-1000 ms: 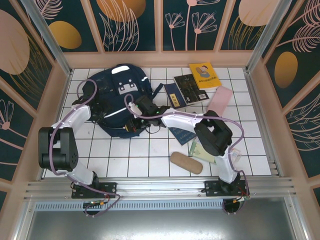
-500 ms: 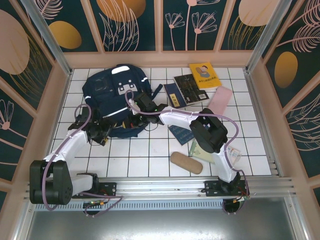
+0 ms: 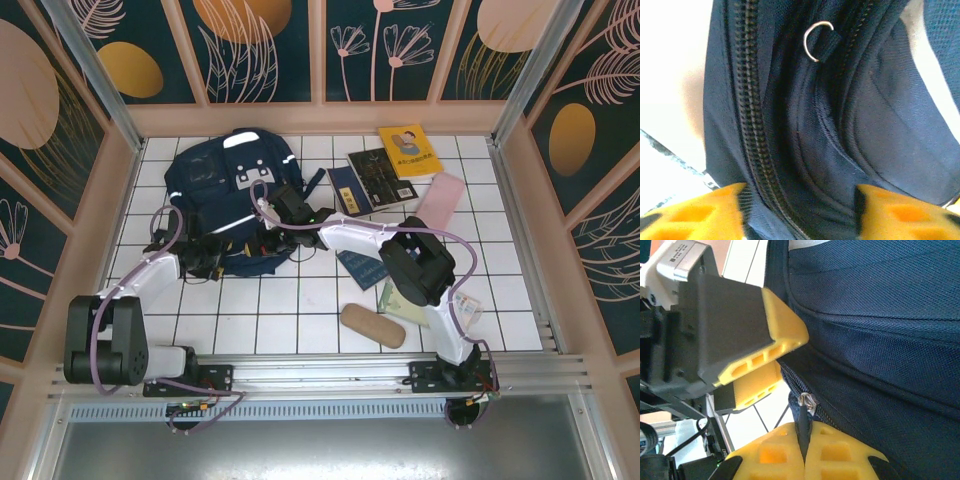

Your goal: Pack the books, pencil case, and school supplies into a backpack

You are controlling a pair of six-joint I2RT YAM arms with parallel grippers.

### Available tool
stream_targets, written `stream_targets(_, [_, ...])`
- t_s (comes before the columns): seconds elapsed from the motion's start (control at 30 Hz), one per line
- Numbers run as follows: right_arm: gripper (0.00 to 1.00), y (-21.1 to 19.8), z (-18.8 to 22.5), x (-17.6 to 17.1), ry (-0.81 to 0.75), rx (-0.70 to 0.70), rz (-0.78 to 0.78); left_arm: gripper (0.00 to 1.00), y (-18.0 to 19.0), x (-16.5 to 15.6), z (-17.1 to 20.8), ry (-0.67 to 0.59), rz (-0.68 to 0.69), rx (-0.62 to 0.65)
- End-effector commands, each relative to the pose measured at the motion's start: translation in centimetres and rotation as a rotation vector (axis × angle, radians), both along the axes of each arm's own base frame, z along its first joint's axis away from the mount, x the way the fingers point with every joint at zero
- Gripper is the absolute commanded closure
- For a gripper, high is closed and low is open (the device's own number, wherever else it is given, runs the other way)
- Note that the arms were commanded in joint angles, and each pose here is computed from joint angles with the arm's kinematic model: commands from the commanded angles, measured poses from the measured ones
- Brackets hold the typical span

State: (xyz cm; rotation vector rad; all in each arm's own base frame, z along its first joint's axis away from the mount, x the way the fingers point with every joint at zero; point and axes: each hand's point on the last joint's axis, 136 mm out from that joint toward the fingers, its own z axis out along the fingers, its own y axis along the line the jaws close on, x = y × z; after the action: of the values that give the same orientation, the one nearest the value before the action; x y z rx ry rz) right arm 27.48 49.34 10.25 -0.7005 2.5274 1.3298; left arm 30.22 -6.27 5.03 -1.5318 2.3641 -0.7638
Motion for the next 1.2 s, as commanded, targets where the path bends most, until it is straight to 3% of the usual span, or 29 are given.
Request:
stream_targets(0.0, [1.00,0.5,1.8,0.1,-0.044,0.048,0.012,0.58,-0.4,0.9,0.1,-0.037,-0.002,-0.022])
stream_targets(0.1, [1.00,0.1,1.0,0.2,-0.046,0.016,0.006,0.80,0.3,1.1,-0.1,-0.024,-0.013,0.033])
stream_targets(0.23, [1.00,-1.0,0.2,0.1,-0.069,-0.039,0.000,1.00,1.4,1.2,-0.1,-0.017,-0.027,0.114])
stream_targets(0.5, [1.00,-5.7,-2.2,1.3,-0.143,-0.217,-0.076,1.00,1.8,0.8,-0.7,-0.006,-0.046,0.148])
stream_targets(0.8, [1.00,-10.9,-2.9,5.9,-0.170,-0.277,-0.220,1.00,2.2,1.2,-0.1,-0.031,-0.085,0.198])
stream_targets(0.9, [1.00,-11.4,-2.8,6.8,-0.177,-0.270,-0.248,1.00,2.8,2.2,1.6,-0.084,-0.147,0.299])
stream_targets(0.93, [1.00,-11.2,-2.3,6.7,-0.170,-0.243,-0.241,0.95,2.9,2.5,2.3,-0.105,-0.182,0.335])
stream_targets(1.0, [1.00,-10.4,-1.4,6.2,-0.154,-0.181,-0.215,0.68,2.3,3.5,4.3,-0.159,-0.288,0.406])
stream_targets(1.07, [1.00,-9.9,-0.7,5.8,-0.142,-0.147,-0.193,0.48,1.2,4.2,6.5,-0.217,-0.404,0.491])
stream_targets(1.17, [1.00,-10.2,-0.4,6.0,-0.154,-0.145,-0.187,0.37,-1.9,4.7,10.8,-0.398,-0.615,0.628])
